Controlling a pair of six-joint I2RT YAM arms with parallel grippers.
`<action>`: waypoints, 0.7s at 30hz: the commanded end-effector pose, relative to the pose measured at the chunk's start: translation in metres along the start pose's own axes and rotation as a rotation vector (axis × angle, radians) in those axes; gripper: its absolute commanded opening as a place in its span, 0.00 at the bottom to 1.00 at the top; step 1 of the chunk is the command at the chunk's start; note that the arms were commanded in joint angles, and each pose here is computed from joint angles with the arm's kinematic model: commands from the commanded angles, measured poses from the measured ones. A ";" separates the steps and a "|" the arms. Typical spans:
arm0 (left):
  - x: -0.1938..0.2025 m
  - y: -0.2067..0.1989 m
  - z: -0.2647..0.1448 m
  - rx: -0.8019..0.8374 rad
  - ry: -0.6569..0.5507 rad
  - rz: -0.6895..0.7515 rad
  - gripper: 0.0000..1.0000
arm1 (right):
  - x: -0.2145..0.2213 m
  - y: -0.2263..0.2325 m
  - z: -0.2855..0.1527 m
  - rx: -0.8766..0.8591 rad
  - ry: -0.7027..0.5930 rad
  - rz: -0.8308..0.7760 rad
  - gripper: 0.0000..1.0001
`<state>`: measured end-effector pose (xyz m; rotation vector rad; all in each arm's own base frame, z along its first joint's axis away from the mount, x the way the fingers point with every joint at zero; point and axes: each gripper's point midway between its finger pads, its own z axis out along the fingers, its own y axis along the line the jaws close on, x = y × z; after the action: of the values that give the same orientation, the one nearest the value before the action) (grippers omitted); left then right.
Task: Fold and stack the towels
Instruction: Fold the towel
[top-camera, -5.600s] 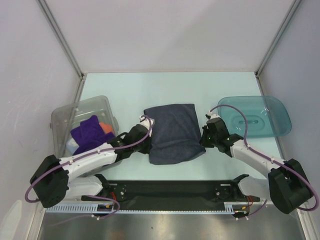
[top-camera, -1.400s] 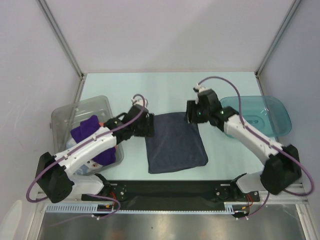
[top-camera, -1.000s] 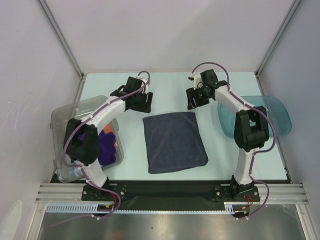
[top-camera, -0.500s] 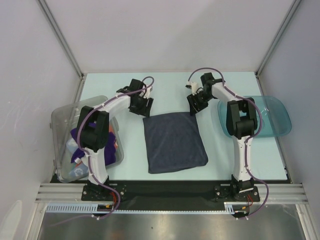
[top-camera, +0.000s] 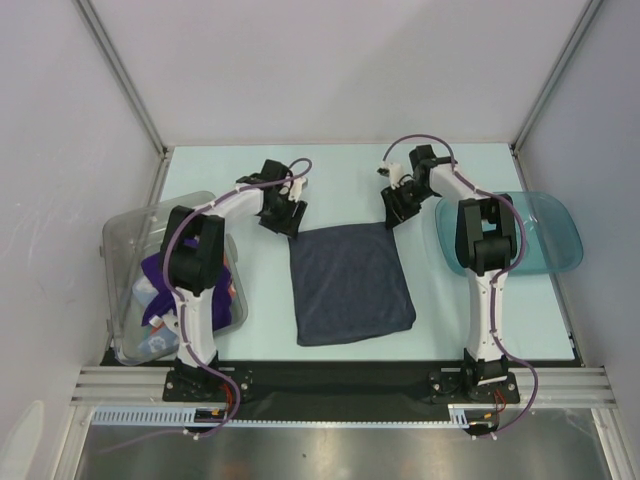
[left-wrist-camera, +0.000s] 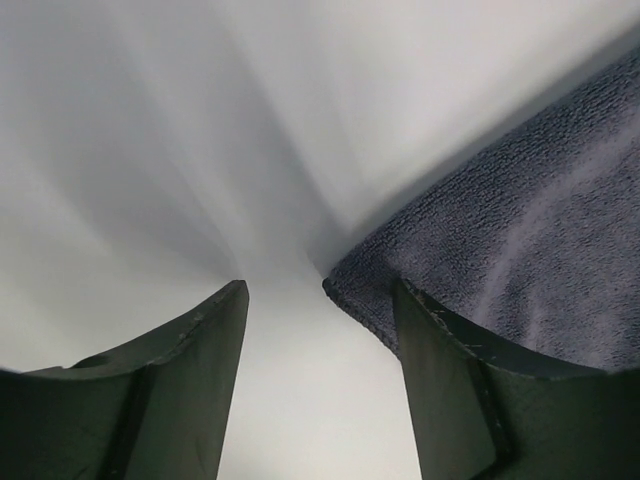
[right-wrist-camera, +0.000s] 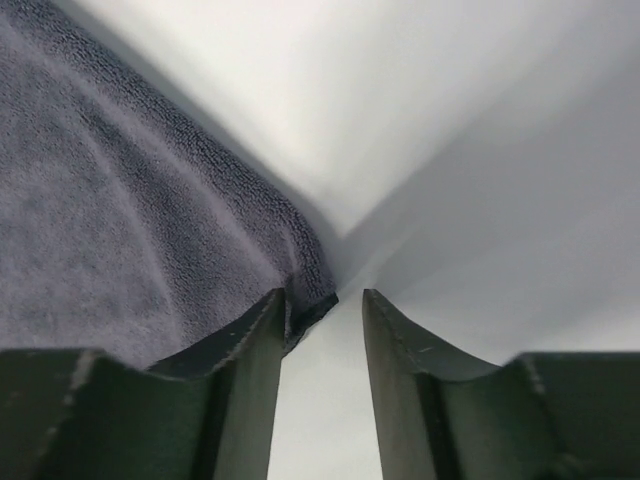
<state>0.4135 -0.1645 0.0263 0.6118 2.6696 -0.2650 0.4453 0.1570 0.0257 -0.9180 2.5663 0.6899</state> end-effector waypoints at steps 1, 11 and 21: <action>-0.018 0.001 -0.004 0.030 -0.041 0.044 0.64 | -0.019 -0.004 -0.011 0.015 -0.049 -0.045 0.44; -0.011 -0.007 0.010 0.089 -0.007 0.064 0.54 | -0.029 -0.002 -0.008 -0.023 -0.066 -0.080 0.46; -0.011 0.000 0.012 0.071 -0.003 0.060 0.46 | -0.020 -0.004 0.003 -0.056 -0.023 -0.081 0.45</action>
<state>0.4203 -0.1700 0.0192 0.6848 2.6588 -0.3173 0.4632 0.1657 0.0275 -0.9869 2.4981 0.7349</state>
